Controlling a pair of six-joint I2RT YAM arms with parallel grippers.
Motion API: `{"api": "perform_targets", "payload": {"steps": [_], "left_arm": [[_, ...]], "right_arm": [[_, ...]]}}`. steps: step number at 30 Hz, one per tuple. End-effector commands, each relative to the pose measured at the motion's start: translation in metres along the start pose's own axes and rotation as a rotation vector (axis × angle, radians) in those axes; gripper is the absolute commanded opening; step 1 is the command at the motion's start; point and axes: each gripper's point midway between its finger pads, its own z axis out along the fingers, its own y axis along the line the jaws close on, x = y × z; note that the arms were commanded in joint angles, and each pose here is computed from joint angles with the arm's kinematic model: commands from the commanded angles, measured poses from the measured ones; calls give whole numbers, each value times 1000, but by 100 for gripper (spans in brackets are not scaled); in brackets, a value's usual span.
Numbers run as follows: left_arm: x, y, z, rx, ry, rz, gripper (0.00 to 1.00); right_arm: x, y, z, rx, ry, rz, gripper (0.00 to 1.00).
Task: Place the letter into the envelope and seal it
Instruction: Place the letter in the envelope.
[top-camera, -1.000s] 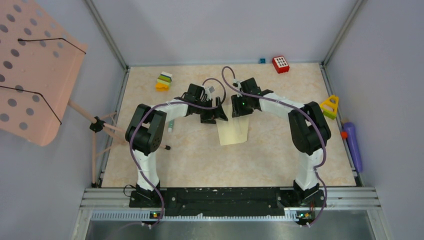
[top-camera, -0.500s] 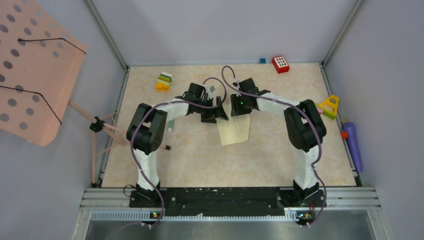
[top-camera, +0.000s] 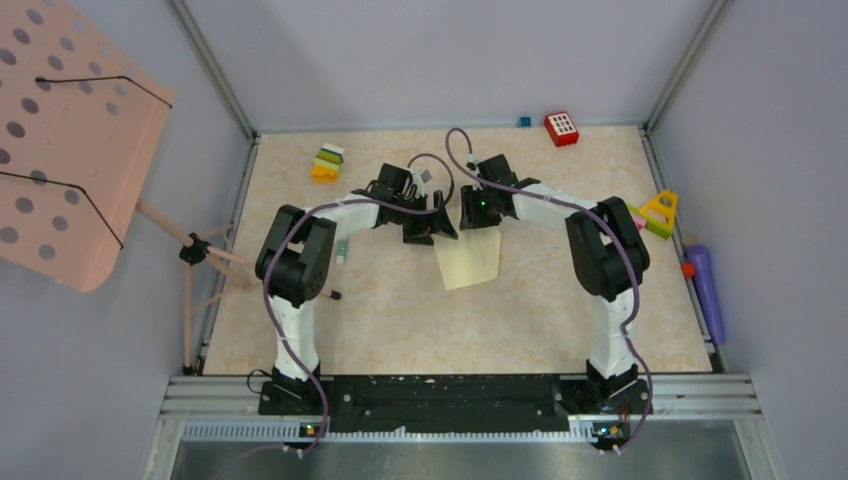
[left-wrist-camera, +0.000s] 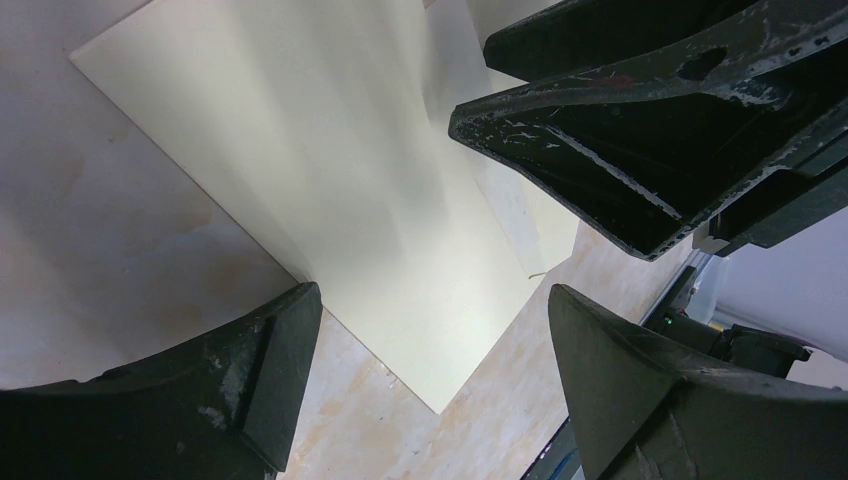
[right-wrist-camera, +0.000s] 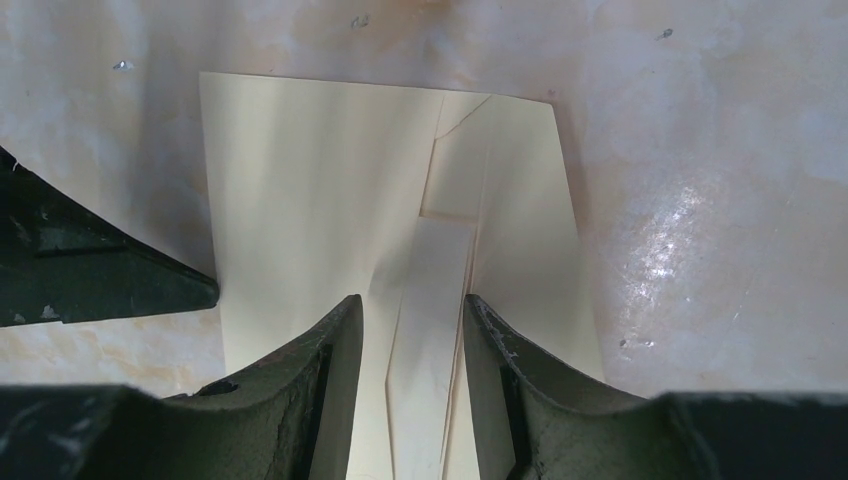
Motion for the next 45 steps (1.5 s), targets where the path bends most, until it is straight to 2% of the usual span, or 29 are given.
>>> {"api": "perform_targets", "payload": {"steps": [1, 10, 15, 21, 35, 45], "left_arm": [[-4, -3, 4, 10, -6, 21, 89], [-4, -4, 4, 12, -6, 19, 89], [-3, -4, 2, 8, -8, 22, 89], [-4, -5, 1, 10, -11, 23, 89], [-3, -10, -2, 25, -11, 23, 89], [-2, -12, -2, 33, -10, 17, 89]], "right_arm": [[1, 14, 2, -61, 13, 26, 41], [0, 15, 0, -66, 9, 20, 41], [-20, 3, -15, 16, -65, -24, 41], [-41, 12, -42, -25, -125, -48, 41], [14, -4, -35, -36, 29, -66, 41], [35, -5, -25, -71, 92, -37, 41]]}}
